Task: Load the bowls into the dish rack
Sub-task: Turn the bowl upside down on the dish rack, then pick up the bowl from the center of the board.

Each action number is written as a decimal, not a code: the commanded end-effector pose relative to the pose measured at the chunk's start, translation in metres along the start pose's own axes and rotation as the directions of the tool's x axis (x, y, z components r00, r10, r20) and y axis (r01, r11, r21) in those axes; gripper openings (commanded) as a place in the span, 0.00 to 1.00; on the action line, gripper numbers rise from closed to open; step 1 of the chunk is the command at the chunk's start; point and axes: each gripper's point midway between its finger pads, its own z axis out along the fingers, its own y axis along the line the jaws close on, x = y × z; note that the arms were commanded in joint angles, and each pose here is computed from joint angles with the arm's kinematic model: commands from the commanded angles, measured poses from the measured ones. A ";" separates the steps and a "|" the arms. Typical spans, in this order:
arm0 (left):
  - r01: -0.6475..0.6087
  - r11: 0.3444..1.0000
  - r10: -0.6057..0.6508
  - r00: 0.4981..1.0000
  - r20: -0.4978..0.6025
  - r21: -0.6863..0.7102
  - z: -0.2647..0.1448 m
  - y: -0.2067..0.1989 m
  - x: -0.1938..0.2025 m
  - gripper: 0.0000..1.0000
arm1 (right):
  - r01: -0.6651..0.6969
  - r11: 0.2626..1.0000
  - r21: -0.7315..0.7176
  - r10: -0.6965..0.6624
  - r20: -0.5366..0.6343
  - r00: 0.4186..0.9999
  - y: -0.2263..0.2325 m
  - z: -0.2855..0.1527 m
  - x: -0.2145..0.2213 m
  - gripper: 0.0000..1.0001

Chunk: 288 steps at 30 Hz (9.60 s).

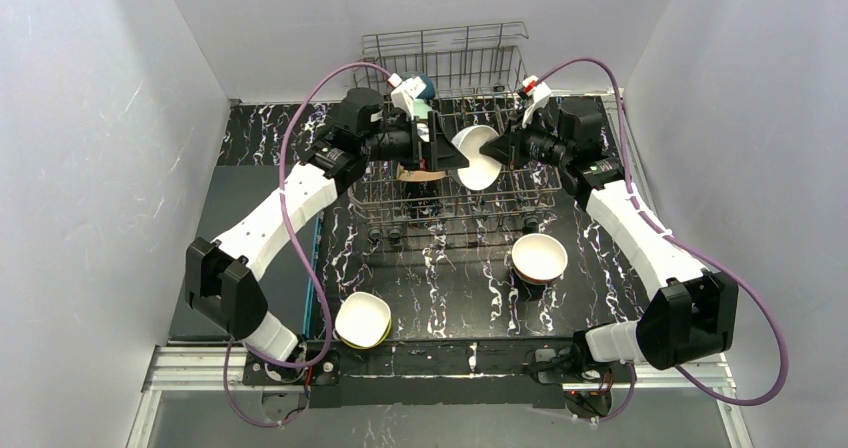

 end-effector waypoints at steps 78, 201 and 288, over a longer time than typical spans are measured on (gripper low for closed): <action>-0.843 0.532 0.838 0.514 -0.183 0.071 0.123 0.060 -0.007 0.00 | -0.039 0.778 0.627 -0.085 0.167 0.982 -0.073 -0.087 -0.036 0.99; -0.801 0.595 0.791 0.599 -0.127 -0.072 0.064 0.021 0.001 0.98 | -0.176 0.863 0.474 0.352 -0.312 0.883 -0.069 -0.021 0.099 0.81; -0.229 0.915 0.087 0.915 -0.394 -0.331 0.159 0.021 0.212 0.00 | -0.120 0.763 0.635 0.048 0.130 0.990 -0.070 -0.101 -0.020 0.96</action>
